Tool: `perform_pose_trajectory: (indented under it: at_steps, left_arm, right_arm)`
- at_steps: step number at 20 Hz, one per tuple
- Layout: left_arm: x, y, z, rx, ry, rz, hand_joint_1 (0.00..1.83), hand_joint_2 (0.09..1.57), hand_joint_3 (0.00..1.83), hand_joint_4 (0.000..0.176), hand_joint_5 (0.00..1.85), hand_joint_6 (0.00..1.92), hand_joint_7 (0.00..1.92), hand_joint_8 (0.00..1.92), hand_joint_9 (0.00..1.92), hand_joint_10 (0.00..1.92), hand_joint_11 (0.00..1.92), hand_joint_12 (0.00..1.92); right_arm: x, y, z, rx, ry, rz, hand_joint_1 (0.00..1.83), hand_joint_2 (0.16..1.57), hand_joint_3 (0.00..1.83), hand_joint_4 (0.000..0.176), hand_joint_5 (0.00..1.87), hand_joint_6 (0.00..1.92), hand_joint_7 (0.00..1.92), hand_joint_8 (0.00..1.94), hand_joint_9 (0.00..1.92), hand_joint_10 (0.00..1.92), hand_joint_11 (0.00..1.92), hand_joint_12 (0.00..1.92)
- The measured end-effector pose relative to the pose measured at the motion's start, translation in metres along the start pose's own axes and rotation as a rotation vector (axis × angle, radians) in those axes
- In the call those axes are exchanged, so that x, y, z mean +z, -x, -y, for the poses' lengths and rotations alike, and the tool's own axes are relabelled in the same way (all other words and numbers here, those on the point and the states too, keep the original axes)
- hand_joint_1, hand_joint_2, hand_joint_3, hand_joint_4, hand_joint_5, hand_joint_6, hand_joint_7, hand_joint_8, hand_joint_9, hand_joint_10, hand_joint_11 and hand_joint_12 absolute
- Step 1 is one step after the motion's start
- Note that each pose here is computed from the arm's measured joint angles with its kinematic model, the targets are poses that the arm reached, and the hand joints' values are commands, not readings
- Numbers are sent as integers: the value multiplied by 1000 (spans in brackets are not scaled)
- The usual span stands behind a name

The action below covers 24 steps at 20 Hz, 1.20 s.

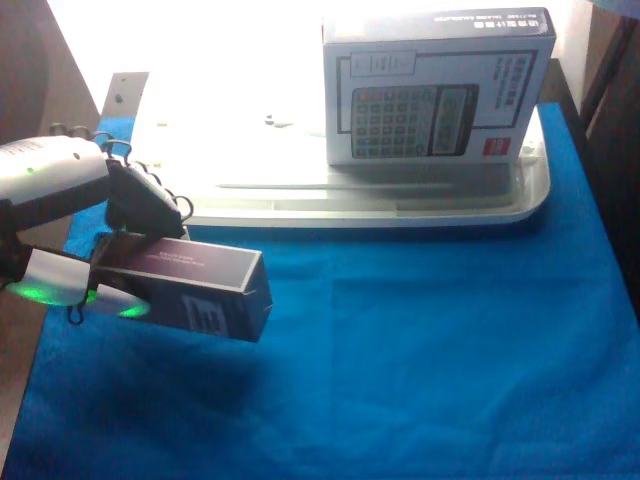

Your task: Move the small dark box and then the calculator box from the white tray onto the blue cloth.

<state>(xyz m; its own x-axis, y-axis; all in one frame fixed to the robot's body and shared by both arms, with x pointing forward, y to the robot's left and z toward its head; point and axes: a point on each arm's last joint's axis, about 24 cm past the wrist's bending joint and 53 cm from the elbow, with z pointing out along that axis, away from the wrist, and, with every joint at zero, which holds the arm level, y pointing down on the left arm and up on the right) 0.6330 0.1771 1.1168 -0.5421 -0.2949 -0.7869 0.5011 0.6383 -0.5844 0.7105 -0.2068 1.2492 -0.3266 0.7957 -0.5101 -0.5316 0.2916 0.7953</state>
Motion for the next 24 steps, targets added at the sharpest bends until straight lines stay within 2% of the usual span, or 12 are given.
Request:
perform_pose_trajectory:
  at_steps: [2,3,4,6,10,13,14,17,19,21,23,24]
  left_arm:
    - [0,-1,0,2,-1,-2,1100,1086,0,4,1020,914,925,326,738,547,424,1213]
    - [0,-1,0,2,-1,-2,1102,975,0,0,876,478,940,244,741,452,409,1135]
    - [0,0,0,1,0,-1,1082,950,0,0,907,253,963,174,768,359,413,1081]
    - [1,-2,1,-3,-3,-2,1036,936,2,0,960,74,989,86,803,245,389,1068]
    - [2,-6,2,-4,-9,-10,1026,915,0,0,931,18,967,42,802,209,405,1073]
    - [2,-5,2,-6,-9,-7,1025,906,2,0,854,0,935,17,799,175,381,987]
    - [2,-5,2,-7,-10,-6,993,891,2,0,803,0,905,3,809,127,374,964]
    - [1,2,2,-19,-12,18,946,855,2,0,685,0,798,0,739,46,193,1050]
    - [-4,16,0,-7,-5,58,936,790,0,0,522,0,702,1,724,24,264,1017]
    - [-15,45,-3,6,5,143,898,734,0,64,381,0,590,0,669,2,233,1050]
    - [-22,65,-4,28,6,202,834,678,0,123,226,0,425,0,475,0,91,1080]
    - [-24,74,-5,30,8,239,823,686,0,140,168,0,346,0,392,0,30,1055]
  right_arm:
    - [0,0,0,0,0,0,41,896,2,63,62,0,127,2,63,0,93,69]
    - [0,0,0,0,0,0,48,891,0,60,61,0,131,3,67,2,97,71]
    - [0,0,0,0,0,1,45,890,0,59,51,0,130,2,66,2,99,72]
    - [0,0,0,0,0,0,64,882,0,62,42,0,129,1,58,0,84,65]
    - [1,-3,1,6,0,-2,97,874,0,78,75,11,124,0,50,0,71,59]
    - [2,-4,1,7,2,-4,128,878,0,70,75,7,116,2,61,4,71,60]
    - [2,-4,1,7,2,-4,183,867,0,78,95,13,113,1,59,3,67,57]
    - [2,-4,1,5,1,-3,287,833,0,84,98,7,4,0,0,0,26,37]
    - [2,-3,1,5,1,-3,360,811,0,110,117,11,1,0,20,8,42,42]
    - [2,2,5,-7,-8,1,403,791,0,136,121,9,27,9,57,18,87,60]
    - [2,7,12,-12,-24,7,421,784,0,136,114,4,56,14,69,16,126,76]
    - [4,9,18,4,-33,14,429,776,0,134,112,2,71,16,79,17,143,84]
